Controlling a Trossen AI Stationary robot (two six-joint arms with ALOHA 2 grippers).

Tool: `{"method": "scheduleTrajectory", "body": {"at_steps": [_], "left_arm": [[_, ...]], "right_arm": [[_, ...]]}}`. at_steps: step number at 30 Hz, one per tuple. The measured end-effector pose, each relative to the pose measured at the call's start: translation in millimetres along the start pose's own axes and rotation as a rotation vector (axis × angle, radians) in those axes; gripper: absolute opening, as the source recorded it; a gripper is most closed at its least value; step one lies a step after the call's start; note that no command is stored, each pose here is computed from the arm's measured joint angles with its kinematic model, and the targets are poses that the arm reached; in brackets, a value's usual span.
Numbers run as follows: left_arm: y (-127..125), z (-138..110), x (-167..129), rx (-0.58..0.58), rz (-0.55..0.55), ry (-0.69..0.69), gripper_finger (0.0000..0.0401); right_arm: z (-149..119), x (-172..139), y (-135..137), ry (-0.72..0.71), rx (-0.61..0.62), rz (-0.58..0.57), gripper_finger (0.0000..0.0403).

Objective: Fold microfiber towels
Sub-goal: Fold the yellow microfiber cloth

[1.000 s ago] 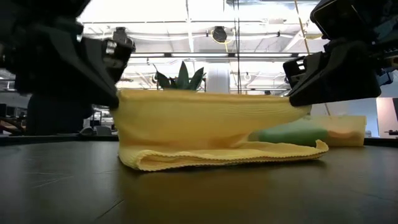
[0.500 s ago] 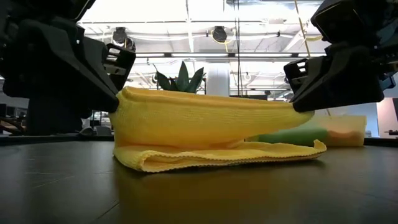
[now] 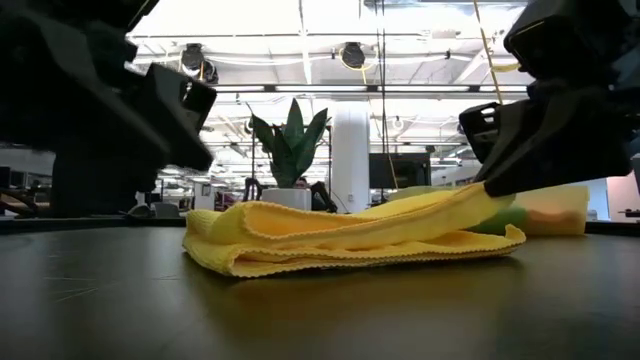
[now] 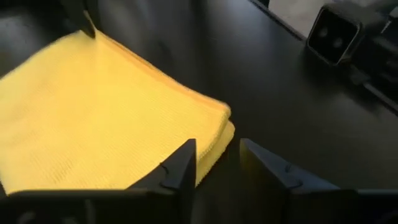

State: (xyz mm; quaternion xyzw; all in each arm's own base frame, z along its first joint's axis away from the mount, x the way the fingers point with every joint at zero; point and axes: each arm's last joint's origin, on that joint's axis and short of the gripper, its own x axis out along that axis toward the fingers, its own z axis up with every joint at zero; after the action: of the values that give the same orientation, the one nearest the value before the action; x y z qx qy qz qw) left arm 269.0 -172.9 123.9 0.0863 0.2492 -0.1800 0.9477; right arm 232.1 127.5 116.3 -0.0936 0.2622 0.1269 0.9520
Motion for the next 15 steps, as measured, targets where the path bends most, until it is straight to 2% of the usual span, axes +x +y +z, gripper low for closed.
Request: {"method": "scheduleTrajectory", "body": {"at_steps": [4,9,15], "left_arm": [[2.4,7.9,0.7,-0.009,0.034,-0.030,0.0141],[21.2,12.2,11.5,-0.074,0.097,-0.103,0.0130],[30.3,3.9,27.8,-0.102,-0.034,-0.131,0.0094]], "right_arm": [[-0.2,0.0,0.4,0.002,0.027,0.023,0.0057],[1.3,0.7,-0.6,-0.007,0.085,0.085,0.0107],[14.9,-7.2,-2.6,-0.089,0.111,0.096,0.0134]]}}
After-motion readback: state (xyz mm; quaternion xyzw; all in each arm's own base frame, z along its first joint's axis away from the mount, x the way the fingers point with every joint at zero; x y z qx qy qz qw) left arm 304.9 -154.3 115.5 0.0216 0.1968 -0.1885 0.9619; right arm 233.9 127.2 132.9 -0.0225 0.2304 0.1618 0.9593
